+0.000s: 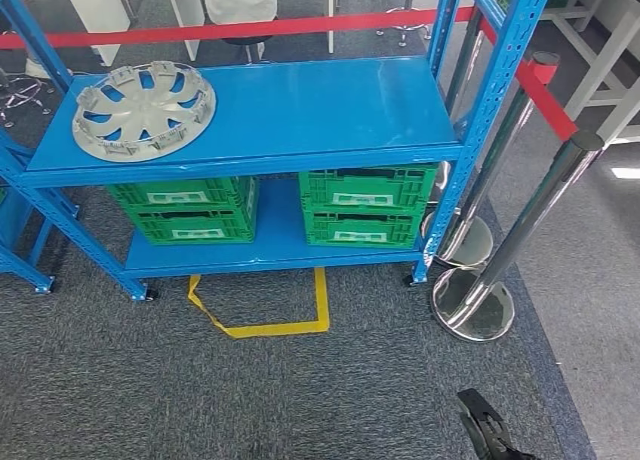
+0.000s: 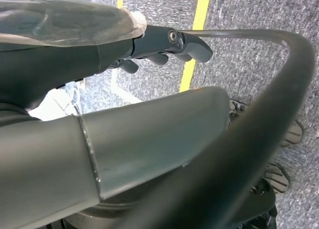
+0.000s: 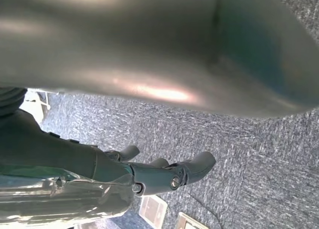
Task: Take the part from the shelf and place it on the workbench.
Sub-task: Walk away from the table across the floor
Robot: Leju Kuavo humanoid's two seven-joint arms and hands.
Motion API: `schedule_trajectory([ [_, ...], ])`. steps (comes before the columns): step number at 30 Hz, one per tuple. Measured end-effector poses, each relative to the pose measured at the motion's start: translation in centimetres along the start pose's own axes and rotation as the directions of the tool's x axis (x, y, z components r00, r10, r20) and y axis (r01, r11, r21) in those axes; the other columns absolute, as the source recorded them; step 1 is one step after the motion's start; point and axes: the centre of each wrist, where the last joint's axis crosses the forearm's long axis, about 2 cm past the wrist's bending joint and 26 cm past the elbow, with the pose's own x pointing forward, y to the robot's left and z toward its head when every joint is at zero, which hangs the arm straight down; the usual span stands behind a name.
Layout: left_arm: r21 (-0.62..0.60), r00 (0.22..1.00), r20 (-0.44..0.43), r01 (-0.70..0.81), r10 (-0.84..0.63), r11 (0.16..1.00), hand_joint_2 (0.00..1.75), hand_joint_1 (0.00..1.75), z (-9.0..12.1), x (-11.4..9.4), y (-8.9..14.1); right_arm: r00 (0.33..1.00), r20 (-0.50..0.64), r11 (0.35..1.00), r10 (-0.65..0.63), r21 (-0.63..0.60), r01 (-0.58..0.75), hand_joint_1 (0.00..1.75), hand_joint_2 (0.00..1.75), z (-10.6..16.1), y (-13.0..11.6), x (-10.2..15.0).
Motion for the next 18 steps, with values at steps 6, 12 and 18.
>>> schedule_trajectory([
  [6,0.003,1.000,-0.004,-0.007,0.007,1.000,0.00,0.00,0.00,-0.01,0.01,1.000,0.000,1.000,0.011,0.003,-0.011,0.00,0.00,0.00,0.02,-0.01],
  [12,0.004,1.000,0.003,-0.004,0.004,1.000,0.00,0.00,0.00,-0.01,0.01,1.000,0.001,1.000,0.015,0.008,-0.015,0.00,0.00,0.00,0.06,-0.02],
  [18,0.001,1.000,0.013,0.008,-0.008,1.000,0.00,0.00,0.00,0.00,0.01,1.000,0.015,1.000,0.005,0.014,-0.006,0.00,0.87,0.00,0.08,-0.03],
])
